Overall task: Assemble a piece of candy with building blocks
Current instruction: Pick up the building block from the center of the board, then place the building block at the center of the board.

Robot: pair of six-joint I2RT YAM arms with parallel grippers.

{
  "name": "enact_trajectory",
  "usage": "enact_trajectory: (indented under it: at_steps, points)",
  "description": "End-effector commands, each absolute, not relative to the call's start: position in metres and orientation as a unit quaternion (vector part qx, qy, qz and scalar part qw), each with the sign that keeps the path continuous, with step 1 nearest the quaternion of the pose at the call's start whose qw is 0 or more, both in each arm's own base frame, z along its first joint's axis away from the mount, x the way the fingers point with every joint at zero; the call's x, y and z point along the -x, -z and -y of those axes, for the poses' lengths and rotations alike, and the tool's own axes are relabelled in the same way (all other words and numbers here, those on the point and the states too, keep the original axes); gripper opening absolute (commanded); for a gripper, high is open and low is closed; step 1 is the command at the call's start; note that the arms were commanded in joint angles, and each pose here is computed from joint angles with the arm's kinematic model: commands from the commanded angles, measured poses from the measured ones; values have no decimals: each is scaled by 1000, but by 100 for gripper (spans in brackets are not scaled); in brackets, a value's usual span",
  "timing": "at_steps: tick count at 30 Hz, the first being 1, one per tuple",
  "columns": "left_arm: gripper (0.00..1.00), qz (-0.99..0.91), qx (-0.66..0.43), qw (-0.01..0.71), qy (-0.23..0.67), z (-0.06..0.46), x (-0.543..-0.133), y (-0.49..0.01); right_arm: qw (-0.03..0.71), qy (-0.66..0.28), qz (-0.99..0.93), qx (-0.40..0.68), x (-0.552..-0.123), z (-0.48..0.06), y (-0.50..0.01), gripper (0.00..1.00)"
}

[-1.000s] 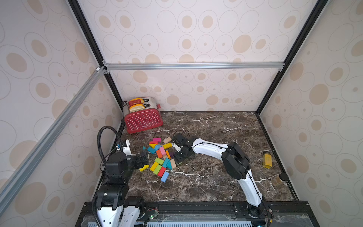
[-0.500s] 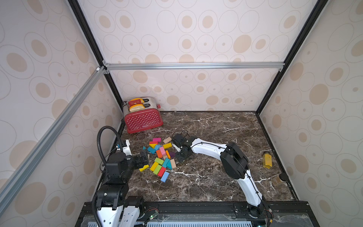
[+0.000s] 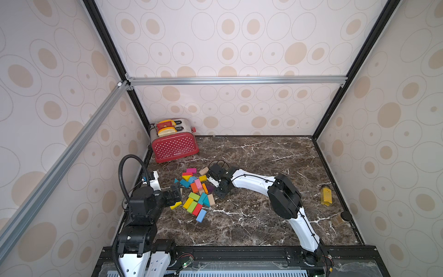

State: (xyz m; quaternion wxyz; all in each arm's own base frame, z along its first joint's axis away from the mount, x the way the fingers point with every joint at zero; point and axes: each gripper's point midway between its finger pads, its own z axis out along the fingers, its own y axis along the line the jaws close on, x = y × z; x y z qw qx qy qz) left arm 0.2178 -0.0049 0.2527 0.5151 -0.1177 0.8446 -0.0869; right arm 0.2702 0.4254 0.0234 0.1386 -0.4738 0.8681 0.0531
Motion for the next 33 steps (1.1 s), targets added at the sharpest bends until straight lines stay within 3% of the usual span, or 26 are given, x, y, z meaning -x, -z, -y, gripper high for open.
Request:
enact_trajectory:
  at_steps: [1, 11, 19, 26, 29, 33]
  points:
    - [95, -841, 113, 523, 85, 4, -216, -256, 123, -24, -852, 508, -264, -412, -22, 32]
    - [94, -839, 113, 525, 87, 5, -216, -257, 181, -34, -828, 529, -277, -390, -73, 31]
    - [93, -839, 110, 524, 94, 8, -216, -257, 223, -39, -802, 553, -314, -312, -110, 33]
    - [92, -843, 106, 519, 99, 10, -218, -255, 237, -37, -779, 579, -348, -239, -119, 40]
    - [92, -841, 103, 521, 102, 12, -217, -256, 237, -78, -776, 579, -355, -221, -122, 40]
    - [92, -841, 97, 523, 103, 14, -216, -257, 245, -57, -726, 640, -353, -207, -112, 42]
